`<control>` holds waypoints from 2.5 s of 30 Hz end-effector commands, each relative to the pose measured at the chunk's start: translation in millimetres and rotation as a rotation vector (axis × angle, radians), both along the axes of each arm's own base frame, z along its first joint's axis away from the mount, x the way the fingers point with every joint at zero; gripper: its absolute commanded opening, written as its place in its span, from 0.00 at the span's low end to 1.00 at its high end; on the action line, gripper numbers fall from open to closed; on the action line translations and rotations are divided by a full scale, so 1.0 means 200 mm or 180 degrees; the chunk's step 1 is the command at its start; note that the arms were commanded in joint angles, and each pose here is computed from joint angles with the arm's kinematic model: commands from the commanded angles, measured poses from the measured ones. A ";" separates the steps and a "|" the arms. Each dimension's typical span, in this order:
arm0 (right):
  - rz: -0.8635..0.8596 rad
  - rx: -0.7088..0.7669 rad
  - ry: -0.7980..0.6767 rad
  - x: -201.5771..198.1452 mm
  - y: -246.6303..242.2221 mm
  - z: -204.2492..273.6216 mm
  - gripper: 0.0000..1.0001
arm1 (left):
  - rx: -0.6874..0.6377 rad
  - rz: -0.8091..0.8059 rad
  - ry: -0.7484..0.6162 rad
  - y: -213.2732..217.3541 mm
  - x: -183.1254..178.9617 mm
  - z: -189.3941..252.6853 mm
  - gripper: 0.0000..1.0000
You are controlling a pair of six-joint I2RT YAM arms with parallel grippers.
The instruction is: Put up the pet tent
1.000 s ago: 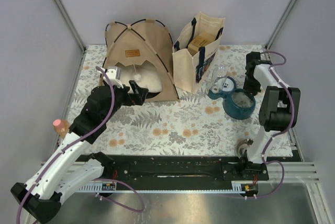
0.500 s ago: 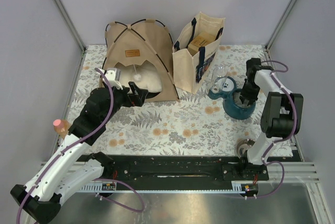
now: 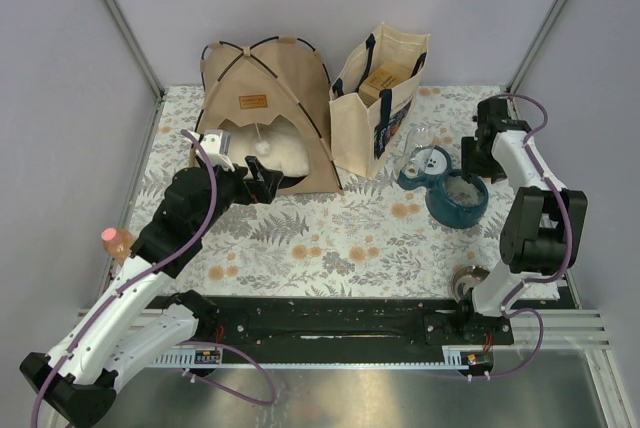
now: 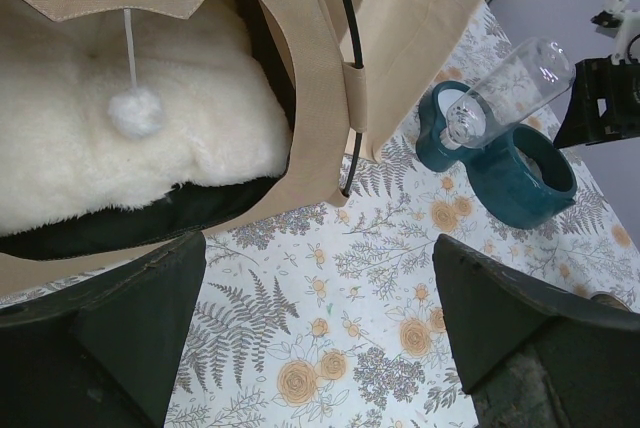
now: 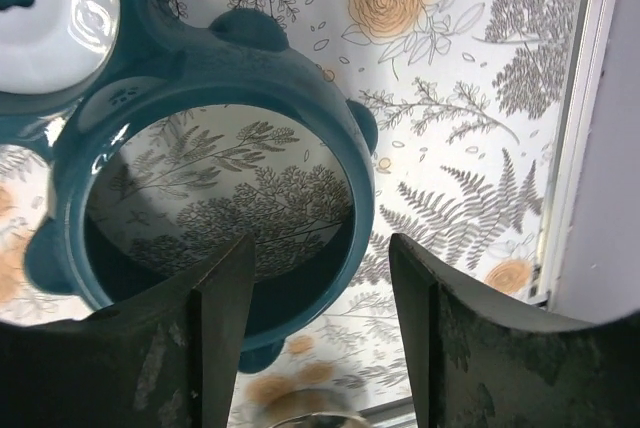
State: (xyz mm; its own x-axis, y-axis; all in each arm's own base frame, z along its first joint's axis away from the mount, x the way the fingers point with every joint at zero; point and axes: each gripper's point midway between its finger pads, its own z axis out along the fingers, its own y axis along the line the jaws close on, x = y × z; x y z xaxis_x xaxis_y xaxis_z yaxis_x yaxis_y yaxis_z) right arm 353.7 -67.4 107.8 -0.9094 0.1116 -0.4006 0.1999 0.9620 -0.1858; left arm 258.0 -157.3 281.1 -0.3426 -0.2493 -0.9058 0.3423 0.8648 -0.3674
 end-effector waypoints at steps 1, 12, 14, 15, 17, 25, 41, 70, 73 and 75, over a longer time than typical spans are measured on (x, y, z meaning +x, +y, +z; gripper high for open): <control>0.0731 -0.0167 0.0065 0.08 -0.02 -0.04 0.65 | -0.0075 0.0015 -0.0147 0.00 0.02 0.07 0.99; 0.0999 -0.0174 0.0094 0.29 -0.03 -0.16 0.63 | -0.0037 0.0051 -0.0171 0.02 0.01 0.10 0.99; 0.0945 -0.0159 0.0125 0.31 -0.03 -0.19 0.60 | -0.0024 0.0054 -0.0161 0.02 0.01 0.10 0.99; 0.0896 -0.0160 0.0125 0.32 -0.03 -0.19 0.58 | -0.0020 0.0068 -0.0169 0.03 0.01 0.10 0.99; 0.0797 -0.0187 0.0141 0.32 -0.05 -0.20 0.48 | -0.0013 0.0087 -0.0162 0.03 0.02 0.10 0.99; 0.0654 -0.0216 0.0179 0.26 -0.06 -0.21 0.13 | -0.0029 0.0077 -0.0143 0.02 0.03 0.09 0.99; 0.0348 0.0036 0.0264 0.08 0.04 -0.22 0.14 | -0.0036 0.0031 -0.0166 0.02 0.02 0.08 0.99; -0.2375 0.1482 -0.0511 -0.21 0.56 -0.09 0.63 | -0.0108 -0.0023 -0.0075 -0.01 0.01 0.03 0.99; -0.2083 0.1198 -0.0573 -0.19 0.49 -0.01 0.68 | -0.0101 -0.0001 -0.0095 0.00 0.01 0.03 0.99; -0.1689 0.0999 -0.0675 -0.15 0.45 0.06 0.70 | -0.0097 0.0016 -0.0114 0.01 0.00 0.04 0.99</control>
